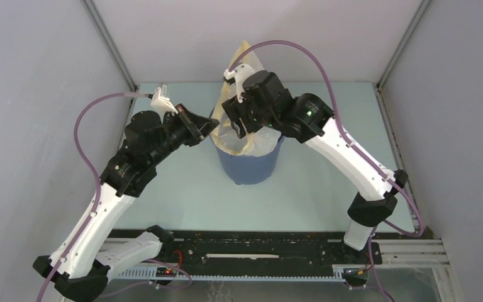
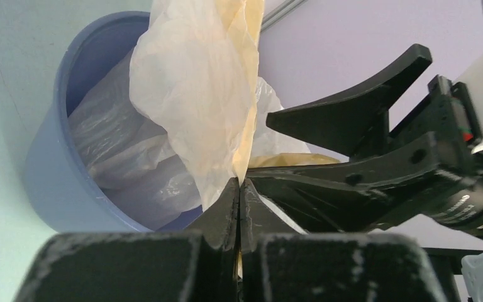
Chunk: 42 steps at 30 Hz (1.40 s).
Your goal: Put the trash bags into the trash bin
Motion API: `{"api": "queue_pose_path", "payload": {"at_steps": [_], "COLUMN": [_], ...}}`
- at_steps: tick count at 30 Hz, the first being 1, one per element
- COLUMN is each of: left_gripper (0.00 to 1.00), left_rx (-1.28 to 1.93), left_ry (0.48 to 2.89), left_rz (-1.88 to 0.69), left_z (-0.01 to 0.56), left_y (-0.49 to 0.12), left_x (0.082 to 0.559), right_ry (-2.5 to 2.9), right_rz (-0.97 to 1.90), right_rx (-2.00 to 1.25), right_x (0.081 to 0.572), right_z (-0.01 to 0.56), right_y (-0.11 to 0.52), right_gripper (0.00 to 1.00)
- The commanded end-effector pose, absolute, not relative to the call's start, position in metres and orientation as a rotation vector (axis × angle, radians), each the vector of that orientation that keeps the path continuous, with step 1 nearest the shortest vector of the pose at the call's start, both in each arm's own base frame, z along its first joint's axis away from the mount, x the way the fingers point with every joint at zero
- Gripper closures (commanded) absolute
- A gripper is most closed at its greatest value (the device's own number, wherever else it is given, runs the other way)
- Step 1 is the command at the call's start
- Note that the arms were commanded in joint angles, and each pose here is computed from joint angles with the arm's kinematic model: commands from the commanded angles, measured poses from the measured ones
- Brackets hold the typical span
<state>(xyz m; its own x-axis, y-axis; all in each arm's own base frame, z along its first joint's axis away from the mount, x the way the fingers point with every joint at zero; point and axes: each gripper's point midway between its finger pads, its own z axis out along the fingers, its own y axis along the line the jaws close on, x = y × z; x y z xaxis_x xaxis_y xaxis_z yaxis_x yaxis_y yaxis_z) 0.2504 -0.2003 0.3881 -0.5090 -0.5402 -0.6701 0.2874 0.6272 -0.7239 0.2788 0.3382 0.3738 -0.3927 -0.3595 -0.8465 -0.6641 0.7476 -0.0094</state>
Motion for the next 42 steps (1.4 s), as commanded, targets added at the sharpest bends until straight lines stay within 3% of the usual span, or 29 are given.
{"api": "queue_pose_path", "payload": {"at_steps": [1, 8, 9, 13, 15, 16, 22, 26, 33, 35, 42], "left_gripper": [1.00, 1.00, 1.00, 1.00, 1.00, 1.00, 1.00, 1.00, 1.00, 1.00, 1.00], "left_rx": [-0.215, -0.241, -0.246, -0.280, -0.316, -0.336, -0.474, -0.590, -0.686, -0.633, -0.473], "left_ry": [1.786, 1.767, 1.767, 1.772, 1.776, 1.777, 1.786, 1.783, 1.752, 1.735, 1.717], "left_rz": [-1.092, -1.082, -1.079, -1.061, -1.049, -1.048, -1.039, -1.049, -1.161, -1.172, -1.221], "left_z": [0.399, 0.397, 0.396, 0.391, 0.386, 0.383, 0.355, 0.326, 0.289, 0.299, 0.326], "left_y": [-0.201, -0.194, -0.193, -0.187, -0.182, -0.180, -0.162, -0.150, -0.148, -0.150, -0.163], "left_x": [0.248, 0.247, 0.247, 0.249, 0.251, 0.252, 0.256, 0.257, 0.252, 0.251, 0.246], "right_ry": [1.911, 1.913, 1.910, 1.893, 1.876, 1.870, 1.796, 1.737, 1.841, 1.833, 1.856], "right_rz": [0.230, 0.145, 0.148, 0.166, 0.233, 0.290, 0.649, 0.961, 0.925, 0.917, 0.862], "right_rx": [-0.733, -0.725, -0.721, -0.675, -0.634, -0.583, -0.293, -0.108, -0.167, -0.189, -0.260], "right_x": [0.290, 0.288, 0.287, 0.286, 0.282, 0.281, 0.281, 0.286, 0.279, 0.275, 0.268], "right_z": [0.399, 0.392, 0.393, 0.407, 0.420, 0.428, 0.453, 0.436, 0.380, 0.383, 0.397], "right_y": [0.328, 0.327, 0.325, 0.318, 0.316, 0.315, 0.284, 0.257, 0.235, 0.233, 0.226], "right_gripper": [0.29, 0.24, 0.30, 0.82, 0.97, 1.00, 1.00, 1.00, 1.00, 0.91, 0.43]}}
